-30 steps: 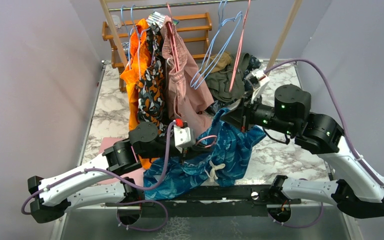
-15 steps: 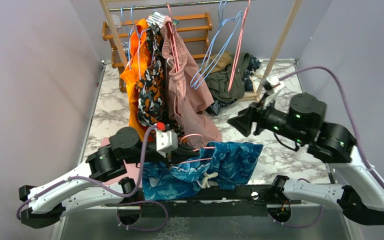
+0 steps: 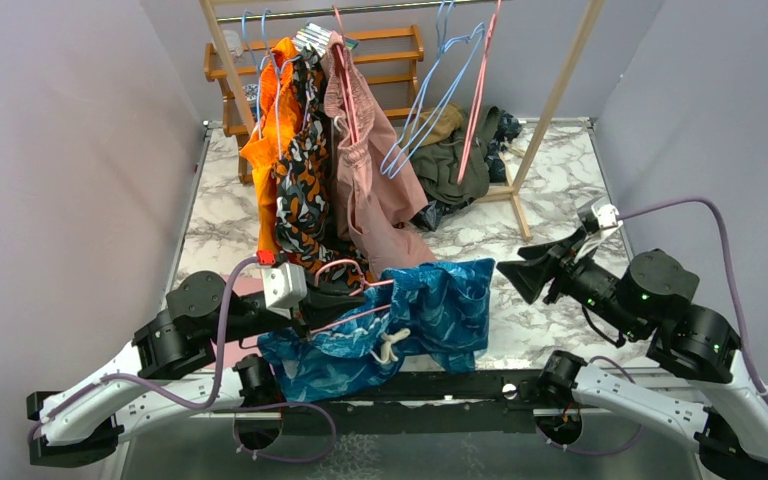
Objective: Place the shorts on the hanger
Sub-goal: Hang the shorts on the hanger.
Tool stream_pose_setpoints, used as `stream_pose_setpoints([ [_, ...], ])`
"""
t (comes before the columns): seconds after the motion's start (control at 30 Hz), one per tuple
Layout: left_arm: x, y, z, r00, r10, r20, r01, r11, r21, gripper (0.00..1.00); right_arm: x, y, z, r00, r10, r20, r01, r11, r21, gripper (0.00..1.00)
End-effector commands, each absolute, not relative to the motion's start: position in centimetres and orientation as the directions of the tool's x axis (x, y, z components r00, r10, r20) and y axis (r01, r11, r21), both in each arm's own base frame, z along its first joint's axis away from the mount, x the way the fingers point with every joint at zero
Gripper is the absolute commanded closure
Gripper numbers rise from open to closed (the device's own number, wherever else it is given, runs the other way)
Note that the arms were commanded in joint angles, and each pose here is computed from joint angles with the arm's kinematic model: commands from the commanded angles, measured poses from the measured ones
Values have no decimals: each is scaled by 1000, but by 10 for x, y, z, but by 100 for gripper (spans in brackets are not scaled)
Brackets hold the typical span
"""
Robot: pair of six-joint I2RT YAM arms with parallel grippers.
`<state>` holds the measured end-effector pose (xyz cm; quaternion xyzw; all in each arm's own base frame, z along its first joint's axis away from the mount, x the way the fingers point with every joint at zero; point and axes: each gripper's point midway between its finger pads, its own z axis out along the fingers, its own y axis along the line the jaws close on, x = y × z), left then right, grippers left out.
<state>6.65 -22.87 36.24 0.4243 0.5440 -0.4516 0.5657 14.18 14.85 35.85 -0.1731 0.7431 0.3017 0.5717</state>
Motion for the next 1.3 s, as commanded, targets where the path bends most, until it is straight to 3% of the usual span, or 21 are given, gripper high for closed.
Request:
stream_pose_setpoints([
  [0.0, 73, -215, 388, 30, -115, -993, 955, 296, -5, 100, 145, 153, 347, -276, 89, -957, -609, 754, 246, 44],
  [0.2, 73, -214, 393, 30, -123, -992, 954, 299, -8, 100, 133, 167, 344, -246, 91, -965, -697, 675, 242, 45],
  [0.53, 69, -221, 398, 28, -127, -992, 964, 265, -6, 100, 141, 185, 323, -294, 26, -955, -701, 674, 234, 49],
  [0.63, 68, -223, 397, 22, -123, -992, 967, 253, -10, 100, 151, 182, 323, -296, 53, -954, -654, 716, 243, 57],
  [0.97, 62, -224, 398, 12, -124, -992, 975, 222, -15, 100, 160, 161, 342, -227, 138, -964, -589, 769, 249, 99],
  [1.27, 55, -233, 395, 5, -100, -995, 986, 166, -12, 100, 159, 122, 346, -206, 124, -971, -487, 847, 212, 99],
])
